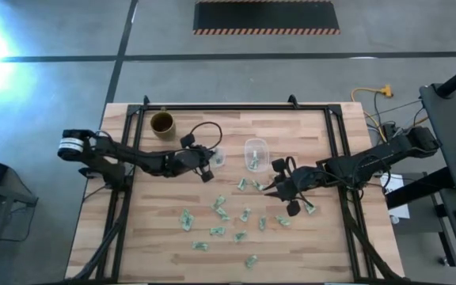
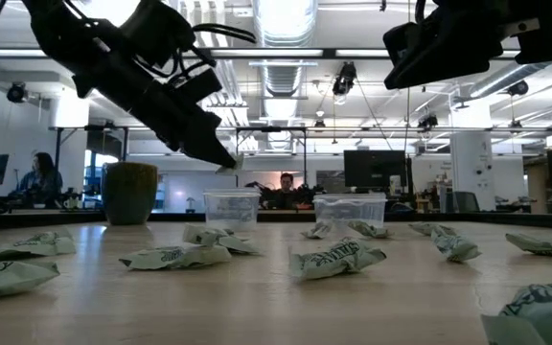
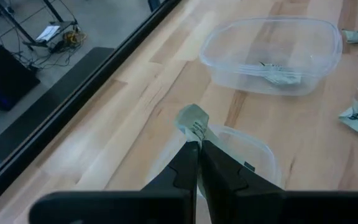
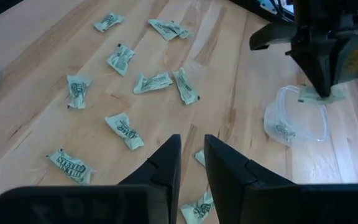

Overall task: Pick and place items into bin
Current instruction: Put the light green stevia packet into the left transparent bin, then put the light green stevia packet into the right transparent bin

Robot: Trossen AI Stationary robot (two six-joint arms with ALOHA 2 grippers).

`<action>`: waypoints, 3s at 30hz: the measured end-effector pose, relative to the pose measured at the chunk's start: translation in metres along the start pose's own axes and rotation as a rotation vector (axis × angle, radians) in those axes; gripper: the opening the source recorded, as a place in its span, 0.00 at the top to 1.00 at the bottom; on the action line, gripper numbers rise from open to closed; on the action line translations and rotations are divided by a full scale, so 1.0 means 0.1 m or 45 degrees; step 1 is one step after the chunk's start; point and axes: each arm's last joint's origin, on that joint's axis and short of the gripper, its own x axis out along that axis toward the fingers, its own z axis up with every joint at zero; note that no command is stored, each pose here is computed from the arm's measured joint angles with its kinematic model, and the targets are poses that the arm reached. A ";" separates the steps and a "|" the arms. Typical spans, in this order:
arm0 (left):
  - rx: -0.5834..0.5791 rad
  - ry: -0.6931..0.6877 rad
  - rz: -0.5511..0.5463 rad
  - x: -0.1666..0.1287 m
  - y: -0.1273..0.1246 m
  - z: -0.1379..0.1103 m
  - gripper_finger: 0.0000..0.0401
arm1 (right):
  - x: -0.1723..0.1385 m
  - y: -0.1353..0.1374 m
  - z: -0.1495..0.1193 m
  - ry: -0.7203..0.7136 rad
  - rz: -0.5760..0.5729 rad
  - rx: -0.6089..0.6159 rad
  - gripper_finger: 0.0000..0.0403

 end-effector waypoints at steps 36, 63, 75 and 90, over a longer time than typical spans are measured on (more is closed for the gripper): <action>0.121 -0.132 -0.049 -0.25 -0.17 0.15 0.72 | -0.08 0.04 -0.49 0.543 -0.345 0.645 0.86; 0.152 -0.110 -0.060 -0.28 -0.21 0.05 0.72 | 0.42 -0.03 -0.87 0.723 -0.594 0.870 0.53; 0.153 -0.106 -0.059 -0.28 -0.21 0.04 0.72 | 0.46 -0.01 -0.92 0.680 -0.516 0.925 0.52; 0.152 -0.106 -0.059 -0.28 -0.21 0.03 0.72 | 0.45 0.03 -1.03 0.677 -0.505 0.953 0.57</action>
